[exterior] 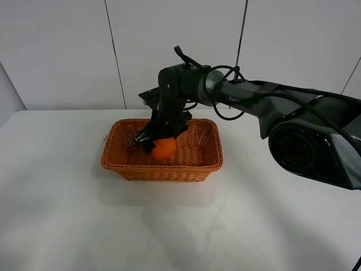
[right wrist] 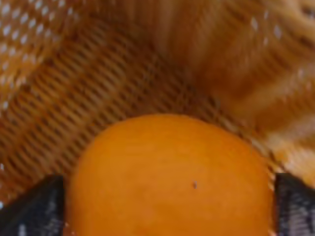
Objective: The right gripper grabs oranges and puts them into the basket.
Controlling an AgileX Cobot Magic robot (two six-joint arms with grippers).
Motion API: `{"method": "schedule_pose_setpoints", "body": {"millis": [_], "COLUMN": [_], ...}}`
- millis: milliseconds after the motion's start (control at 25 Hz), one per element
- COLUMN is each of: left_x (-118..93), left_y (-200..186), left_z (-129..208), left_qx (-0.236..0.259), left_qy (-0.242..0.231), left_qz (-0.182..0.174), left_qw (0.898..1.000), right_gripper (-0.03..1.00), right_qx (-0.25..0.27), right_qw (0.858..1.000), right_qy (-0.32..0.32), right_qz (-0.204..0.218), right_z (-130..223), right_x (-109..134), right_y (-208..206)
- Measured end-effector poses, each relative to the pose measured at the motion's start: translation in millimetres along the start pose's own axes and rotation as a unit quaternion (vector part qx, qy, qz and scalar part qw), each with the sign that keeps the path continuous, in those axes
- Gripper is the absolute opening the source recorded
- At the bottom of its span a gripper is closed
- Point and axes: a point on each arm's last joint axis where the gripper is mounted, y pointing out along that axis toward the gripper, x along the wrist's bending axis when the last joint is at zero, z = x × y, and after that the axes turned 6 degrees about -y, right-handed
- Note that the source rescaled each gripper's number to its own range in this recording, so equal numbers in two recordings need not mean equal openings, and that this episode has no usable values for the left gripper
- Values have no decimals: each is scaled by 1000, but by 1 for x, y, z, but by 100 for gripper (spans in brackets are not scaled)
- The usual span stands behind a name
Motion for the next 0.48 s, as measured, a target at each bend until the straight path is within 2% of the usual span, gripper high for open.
{"method": "schedule_pose_setpoints", "body": {"millis": [80,200,360,480], "left_x": [0,0,0,0], "left_y": [0,0,0,0], "left_z": [0,0,0,0], "left_qx": [0,0,0,0], "left_qy": [0,0,0,0], "left_qz": [0,0,0,0], "left_qw": [1000,1000,1000,1000], "right_gripper": [97,100,100,100], "right_qx": [10,15,-18,-39], "right_qw": [1000,1000,1000,999], "right_qy": [-1,-3,2,13], "right_qz": [-2,-4,-1,8], "right_z": [-2,-11,-21,-22], "right_x": [0,0,-6,-21], "right_y": [-7,-29,-71,-99]}}
